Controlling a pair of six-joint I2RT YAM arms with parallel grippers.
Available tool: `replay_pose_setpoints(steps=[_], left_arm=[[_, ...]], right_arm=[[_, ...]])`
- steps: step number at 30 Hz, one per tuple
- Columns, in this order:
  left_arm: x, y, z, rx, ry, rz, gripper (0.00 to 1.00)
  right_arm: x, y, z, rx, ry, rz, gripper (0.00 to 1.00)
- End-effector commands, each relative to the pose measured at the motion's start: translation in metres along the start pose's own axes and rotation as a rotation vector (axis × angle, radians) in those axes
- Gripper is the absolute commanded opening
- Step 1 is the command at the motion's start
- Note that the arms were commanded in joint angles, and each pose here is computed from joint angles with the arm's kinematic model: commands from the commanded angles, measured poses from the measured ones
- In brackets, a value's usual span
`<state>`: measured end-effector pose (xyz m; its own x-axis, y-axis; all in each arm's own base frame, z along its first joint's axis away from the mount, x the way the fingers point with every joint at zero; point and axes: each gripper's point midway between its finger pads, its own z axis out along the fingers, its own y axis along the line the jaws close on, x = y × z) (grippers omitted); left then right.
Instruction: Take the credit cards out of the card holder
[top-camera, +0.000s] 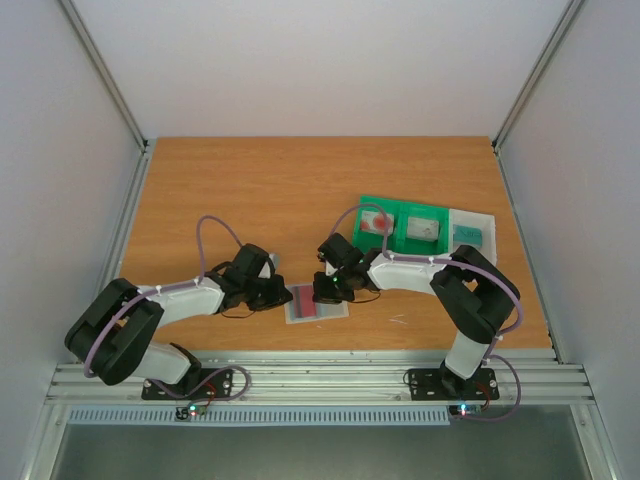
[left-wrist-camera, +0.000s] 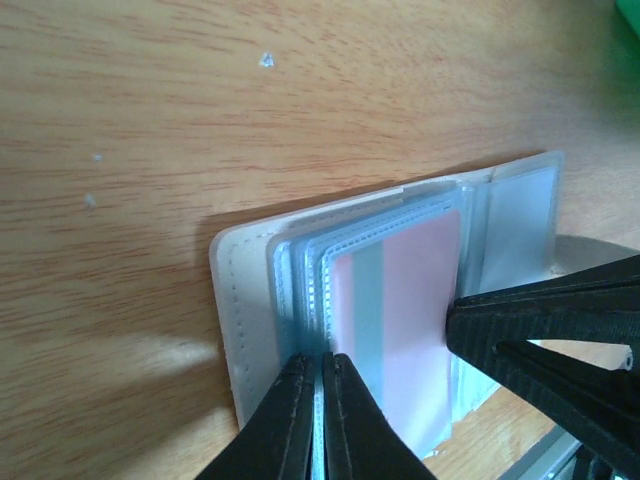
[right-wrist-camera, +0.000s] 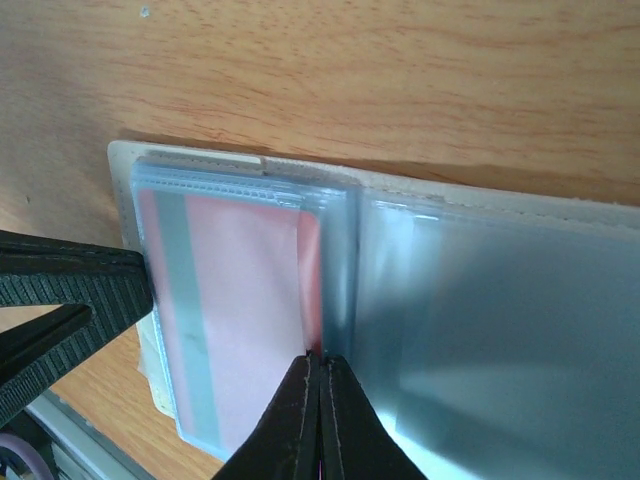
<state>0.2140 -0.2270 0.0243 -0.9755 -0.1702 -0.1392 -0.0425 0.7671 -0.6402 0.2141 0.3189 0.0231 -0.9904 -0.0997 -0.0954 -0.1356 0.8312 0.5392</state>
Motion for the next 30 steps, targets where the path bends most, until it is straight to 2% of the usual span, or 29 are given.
replay_pose_setpoints(steps=[1,11,18,22,26,30], left_arm=[[-0.009,0.001,-0.001,-0.031,-0.024,0.043,0.05],[-0.009,0.003,0.001,-0.044,-0.014,0.050,0.05],[-0.009,-0.002,-0.002,-0.031,-0.016,0.054,0.05],[-0.011,-0.014,-0.008,0.004,-0.017,0.057,0.12],[-0.011,-0.030,-0.012,0.088,-0.022,0.048,0.25],[-0.011,-0.036,-0.009,0.124,-0.012,0.034,0.31]], right_arm=[[0.004,-0.012,0.000,0.054,-0.012,-0.011,0.01],[0.007,-0.018,-0.010,0.073,-0.038,-0.002,0.01],[0.011,0.006,-0.025,-0.022,-0.041,0.006,0.01],[0.014,0.008,-0.026,-0.019,-0.043,0.001,0.02],[0.012,0.003,-0.022,0.010,-0.042,-0.002,0.06],[0.012,0.000,-0.016,0.015,-0.032,0.003,0.11]])
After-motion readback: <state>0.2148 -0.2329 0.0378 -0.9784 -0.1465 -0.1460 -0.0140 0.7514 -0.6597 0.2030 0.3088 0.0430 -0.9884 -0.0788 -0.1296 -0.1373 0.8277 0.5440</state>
